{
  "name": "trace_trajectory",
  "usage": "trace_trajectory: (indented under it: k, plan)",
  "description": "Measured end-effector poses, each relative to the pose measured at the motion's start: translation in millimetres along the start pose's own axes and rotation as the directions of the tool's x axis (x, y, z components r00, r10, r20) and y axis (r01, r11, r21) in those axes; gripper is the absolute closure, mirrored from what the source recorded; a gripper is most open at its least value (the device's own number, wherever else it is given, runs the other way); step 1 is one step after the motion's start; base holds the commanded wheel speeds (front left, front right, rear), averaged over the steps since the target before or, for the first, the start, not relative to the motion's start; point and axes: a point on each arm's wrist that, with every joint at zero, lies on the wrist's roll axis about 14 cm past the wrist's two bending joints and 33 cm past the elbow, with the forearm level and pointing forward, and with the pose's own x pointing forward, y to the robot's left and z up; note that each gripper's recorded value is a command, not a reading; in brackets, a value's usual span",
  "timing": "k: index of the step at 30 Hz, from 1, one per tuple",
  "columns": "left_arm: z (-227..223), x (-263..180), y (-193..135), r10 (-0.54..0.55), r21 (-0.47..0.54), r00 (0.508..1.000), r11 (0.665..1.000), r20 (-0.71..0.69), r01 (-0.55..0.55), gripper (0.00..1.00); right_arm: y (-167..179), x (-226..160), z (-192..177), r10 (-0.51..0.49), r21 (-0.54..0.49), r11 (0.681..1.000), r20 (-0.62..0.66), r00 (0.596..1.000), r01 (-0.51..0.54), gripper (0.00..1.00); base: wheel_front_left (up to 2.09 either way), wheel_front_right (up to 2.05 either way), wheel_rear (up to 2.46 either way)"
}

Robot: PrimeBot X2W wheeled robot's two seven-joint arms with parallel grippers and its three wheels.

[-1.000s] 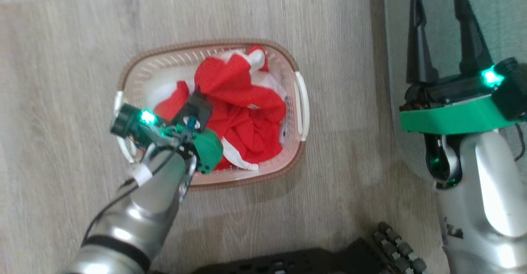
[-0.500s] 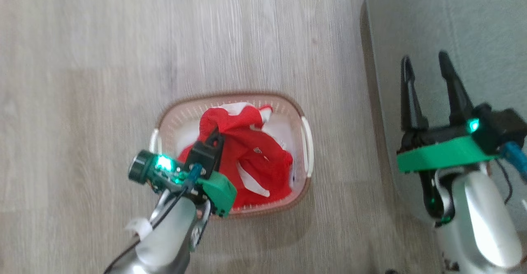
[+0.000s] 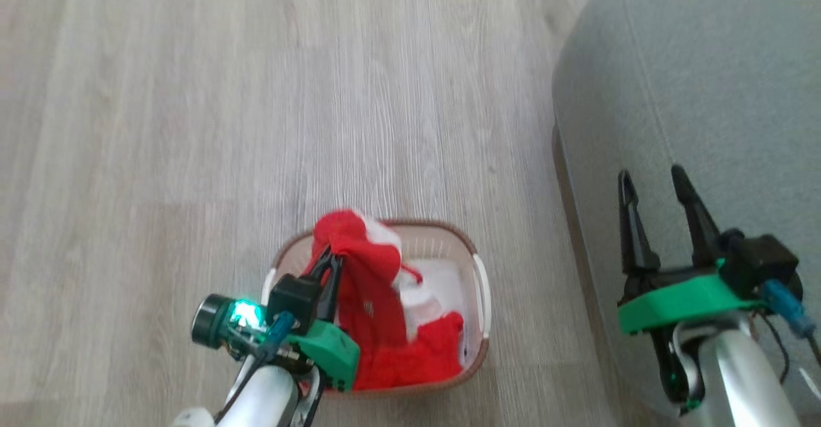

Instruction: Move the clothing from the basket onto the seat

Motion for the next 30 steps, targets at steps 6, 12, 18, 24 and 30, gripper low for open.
trace_trajectory:
  k: [6,12,18,24,30]
  plan:
    - [20,-16,0,0.016,0.010,0.998,1.000,0.057,-0.017,1.00,4,-17,12,0.005,-0.005,1.000,0.024,1.000,-0.005,0.00,0.00,0.00,0.00]
    - [18,-18,-5,0.006,0.010,0.999,1.000,0.045,-0.006,1.00,1,-22,17,-0.003,-0.008,1.000,0.036,0.999,0.003,0.00,0.00,0.00,0.00]
    - [12,-16,-5,0.012,0.009,1.000,1.000,0.027,-0.013,0.00,-4,-24,15,-0.018,-0.009,1.000,0.030,0.999,0.019,0.00,0.00,0.00,0.00]
    - [11,-16,-3,0.022,-0.008,1.000,1.000,0.023,-0.021,0.00,-5,-24,16,-0.021,-0.012,1.000,0.032,0.999,0.021,0.00,0.00,0.00,0.00]
    - [15,-22,4,0.055,-0.036,0.998,0.998,0.034,-0.054,0.00,-1,-29,13,-0.013,-0.009,1.000,0.024,1.000,0.013,0.00,0.00,0.00,0.00]
